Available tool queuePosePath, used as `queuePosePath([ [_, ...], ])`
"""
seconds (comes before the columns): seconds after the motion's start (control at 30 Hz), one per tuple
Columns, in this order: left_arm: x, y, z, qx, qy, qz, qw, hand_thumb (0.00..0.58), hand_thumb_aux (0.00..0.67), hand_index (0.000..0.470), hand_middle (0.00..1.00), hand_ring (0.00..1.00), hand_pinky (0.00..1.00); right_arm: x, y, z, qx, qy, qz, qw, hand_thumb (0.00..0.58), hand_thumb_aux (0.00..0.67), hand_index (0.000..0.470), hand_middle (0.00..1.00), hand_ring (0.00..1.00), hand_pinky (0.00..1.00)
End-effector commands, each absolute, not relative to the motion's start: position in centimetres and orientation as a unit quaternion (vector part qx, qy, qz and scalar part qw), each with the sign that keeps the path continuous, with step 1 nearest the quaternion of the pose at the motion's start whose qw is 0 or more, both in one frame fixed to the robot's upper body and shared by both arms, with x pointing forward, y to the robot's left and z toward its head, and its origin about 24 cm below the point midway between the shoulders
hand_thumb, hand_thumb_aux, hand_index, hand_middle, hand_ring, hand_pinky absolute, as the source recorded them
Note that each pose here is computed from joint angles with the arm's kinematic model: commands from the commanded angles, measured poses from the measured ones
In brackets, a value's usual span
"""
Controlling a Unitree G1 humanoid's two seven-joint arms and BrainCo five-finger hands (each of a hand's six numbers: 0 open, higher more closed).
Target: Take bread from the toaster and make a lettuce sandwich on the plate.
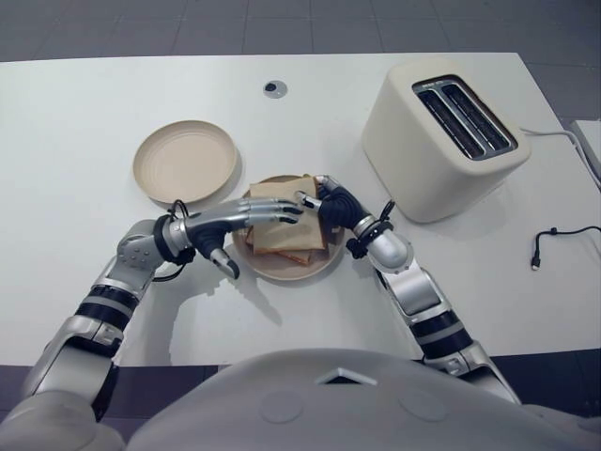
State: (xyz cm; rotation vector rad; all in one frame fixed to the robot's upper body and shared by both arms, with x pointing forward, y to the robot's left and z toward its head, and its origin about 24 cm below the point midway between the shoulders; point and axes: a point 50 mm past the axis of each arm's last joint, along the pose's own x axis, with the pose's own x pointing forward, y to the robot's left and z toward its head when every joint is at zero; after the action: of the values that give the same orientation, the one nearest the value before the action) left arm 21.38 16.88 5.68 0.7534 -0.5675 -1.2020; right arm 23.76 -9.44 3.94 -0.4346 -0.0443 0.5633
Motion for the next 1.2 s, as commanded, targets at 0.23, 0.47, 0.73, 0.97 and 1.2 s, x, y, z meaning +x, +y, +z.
queuePosePath([
  [0.23,20.6,15.7,0.8,0.402,-0.141,-0.618,0.661,0.000,0.000,0.000,0.00,0.00,0.00,24.1,-10.6,4.7,-0.217,-0.035,0.242,0.945,0.000,0.000,0.000,0.97,0.97,0.97],
  [0.47,20.8,15.7,0.5,0.403,-0.141,-0.614,0.664,0.000,0.000,0.000,0.00,0.00,0.00,26.1,-13.0,9.3,-0.178,-0.140,0.125,0.966,0.000,0.000,0.000,0.00,0.00,0.00],
  [0.73,21.6,15.4,1.1,0.409,-0.163,-0.588,0.678,0.000,0.000,0.000,0.00,0.00,0.00,26.1,-13.1,11.2,-0.132,-0.195,0.127,0.963,0.000,0.000,0.000,0.00,0.00,0.00],
  [0.97,22.7,13.3,7.4,0.248,-0.334,-0.513,0.751,0.580,0.670,0.470,0.61,0.61,0.61,23.8,-12.8,11.2,-0.098,-0.205,0.309,0.924,0.580,0.670,0.470,1.00,1.00,1.00],
  [1.2,19.2,16.1,6.2,0.215,-0.220,-0.664,0.681,0.580,0.670,0.470,1.00,1.00,1.00,18.1,-15.9,7.9,-0.206,-0.110,0.555,0.798,0.580,0.670,0.470,1.00,1.00,1.00],
])
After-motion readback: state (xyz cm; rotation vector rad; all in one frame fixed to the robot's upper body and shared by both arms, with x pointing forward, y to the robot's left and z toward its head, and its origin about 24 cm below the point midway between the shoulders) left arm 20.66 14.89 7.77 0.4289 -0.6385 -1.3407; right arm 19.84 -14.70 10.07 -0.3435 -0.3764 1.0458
